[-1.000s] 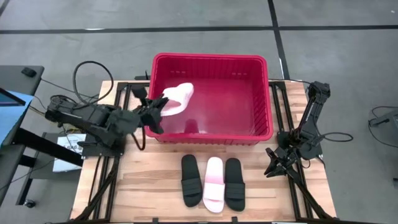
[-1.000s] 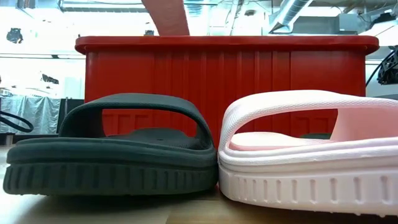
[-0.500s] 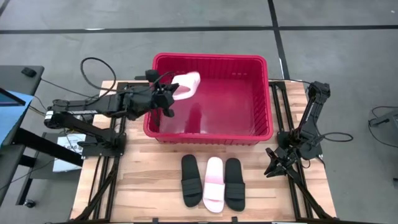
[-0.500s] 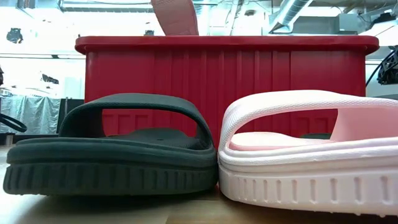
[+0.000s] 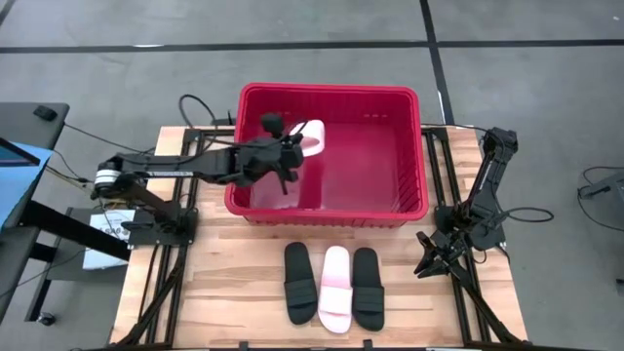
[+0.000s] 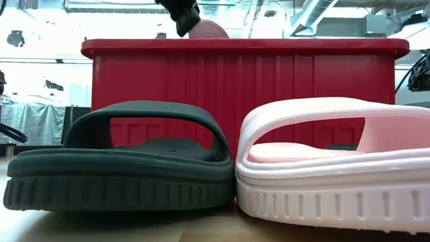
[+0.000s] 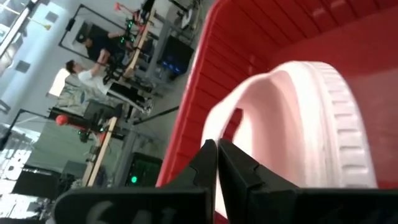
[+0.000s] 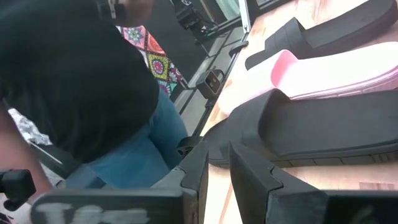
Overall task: Pick and place slides into bin
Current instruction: Put the left pink slide into the red container
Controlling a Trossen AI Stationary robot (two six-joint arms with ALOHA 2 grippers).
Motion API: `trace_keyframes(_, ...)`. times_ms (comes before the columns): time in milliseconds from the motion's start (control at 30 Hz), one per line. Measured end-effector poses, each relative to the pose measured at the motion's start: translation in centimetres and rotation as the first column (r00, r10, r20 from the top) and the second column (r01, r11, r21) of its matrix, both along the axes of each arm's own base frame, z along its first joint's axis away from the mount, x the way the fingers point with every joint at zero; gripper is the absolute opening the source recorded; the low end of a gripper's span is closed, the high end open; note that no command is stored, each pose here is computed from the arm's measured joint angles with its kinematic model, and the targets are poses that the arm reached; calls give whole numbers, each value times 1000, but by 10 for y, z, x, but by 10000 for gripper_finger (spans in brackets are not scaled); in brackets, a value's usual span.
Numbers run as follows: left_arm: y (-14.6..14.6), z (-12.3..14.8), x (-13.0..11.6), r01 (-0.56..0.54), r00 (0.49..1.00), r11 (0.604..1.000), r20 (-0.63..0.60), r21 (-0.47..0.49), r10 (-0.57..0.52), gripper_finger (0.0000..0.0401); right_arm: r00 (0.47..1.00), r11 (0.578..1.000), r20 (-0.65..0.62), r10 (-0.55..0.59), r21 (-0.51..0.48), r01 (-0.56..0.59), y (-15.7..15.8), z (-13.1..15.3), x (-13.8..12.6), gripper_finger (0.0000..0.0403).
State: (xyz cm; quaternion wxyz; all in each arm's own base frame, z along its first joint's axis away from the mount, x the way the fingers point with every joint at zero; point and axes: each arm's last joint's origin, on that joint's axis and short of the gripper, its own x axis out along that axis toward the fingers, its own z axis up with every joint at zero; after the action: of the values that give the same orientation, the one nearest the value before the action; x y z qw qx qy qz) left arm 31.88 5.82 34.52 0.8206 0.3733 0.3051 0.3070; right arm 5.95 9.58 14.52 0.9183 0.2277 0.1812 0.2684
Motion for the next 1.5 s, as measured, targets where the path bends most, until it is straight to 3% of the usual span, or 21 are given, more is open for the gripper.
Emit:
trace_keyframes(300, 16, -26, 16, -88, 994, 996, -69, -6, 88, 0, 1000, 1000, 0, 0, 0, 0, 0, 0, 0, 57)
trace_keyframes(600, 22, -53, 32, -83, 987, 996, -143, -23, 79, 0, 1000, 1000, 0, 0, 0, 0, 0, 0, 0, 57)
trace_keyframes(767, 28, -56, 33, -59, 989, 997, -142, -53, 51, 0, 1000, 1000, 0, 0, 0, 0, 0, 0, 0, 57)
trace_keyframes(1300, 49, -56, 28, -31, 976, 999, -218, -9, 29, 0, 1000, 1000, 0, 0, 0, 0, 0, 0, 0, 57)
trace_keyframes(1500, 55, -72, 37, -1, 965, 1000, -264, -18, -4, 0, 1000, 1000, 0, 0, 0, 0, 0, 0, 0, 57)
